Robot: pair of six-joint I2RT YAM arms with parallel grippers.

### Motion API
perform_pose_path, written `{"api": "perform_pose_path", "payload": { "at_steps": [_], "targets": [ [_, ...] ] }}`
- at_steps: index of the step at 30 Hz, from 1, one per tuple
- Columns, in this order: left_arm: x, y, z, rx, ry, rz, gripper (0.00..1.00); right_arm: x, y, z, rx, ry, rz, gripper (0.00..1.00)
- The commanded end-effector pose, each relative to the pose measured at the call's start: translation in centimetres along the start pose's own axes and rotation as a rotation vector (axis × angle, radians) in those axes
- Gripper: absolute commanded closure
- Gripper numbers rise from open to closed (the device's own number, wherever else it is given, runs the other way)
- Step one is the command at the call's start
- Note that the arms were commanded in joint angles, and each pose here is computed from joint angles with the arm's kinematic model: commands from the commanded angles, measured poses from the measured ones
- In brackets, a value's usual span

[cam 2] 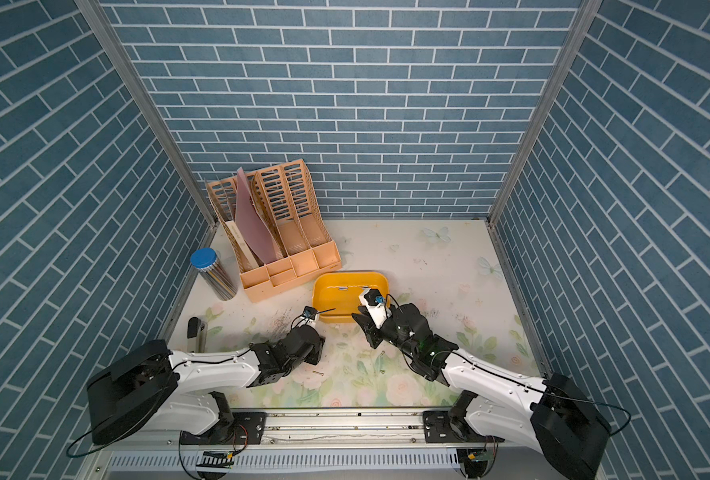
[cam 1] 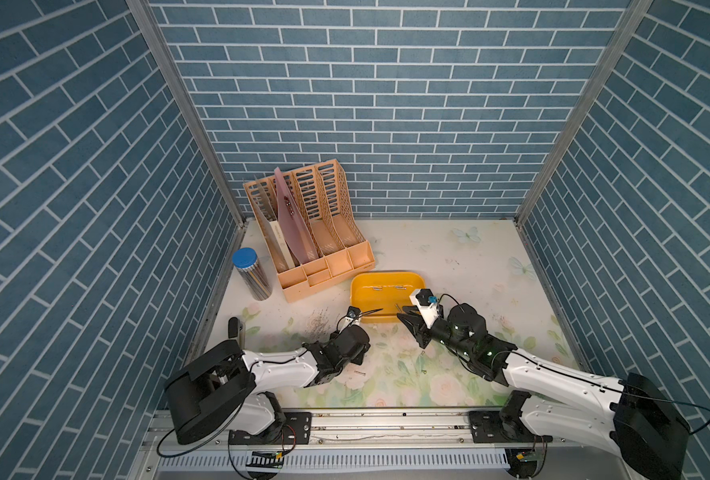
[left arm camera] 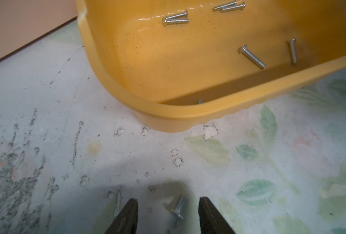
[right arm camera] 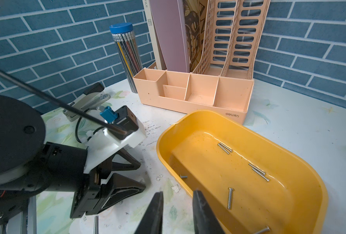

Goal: Put the screws on the desktop into the storage box
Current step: Pick up the screw from the center of the board.

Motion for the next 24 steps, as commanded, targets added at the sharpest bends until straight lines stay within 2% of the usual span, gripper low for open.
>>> {"api": "perform_pose_path", "payload": {
  "at_steps": [1, 7, 17, 24],
  "targets": [
    [-0.2, -0.5, 0.4, 0.003, 0.002, 0.028, 0.47, -0.1, -0.3, -0.2, 0.019, -0.016, -0.025, 0.72],
    [0.4, -0.7, 0.7, 0.017, 0.024, 0.030, 0.63, -0.2, -0.4, -0.4, 0.026, -0.022, -0.022, 0.72],
    [1.8, 0.1, 0.5, 0.002, 0.077, 0.023, 0.73, -0.4, -0.6, -0.8, 0.039, -0.030, -0.026, 0.72],
    [1.9, 1.0, -0.4, -0.007, 0.060, 0.005, 0.78, -0.5, -0.6, -1.1, 0.041, -0.039, -0.026, 0.72]
  ]
}}
Point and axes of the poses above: each gripper's point midway between its finger pads, its own z axis out along the fingers, its own y axis along the line the jaws close on, x = y × z, the point moved 1 cm from there along -z, back along the fingers, and after that the axes turned 8 degrees about -z, right-handed, at the moved point
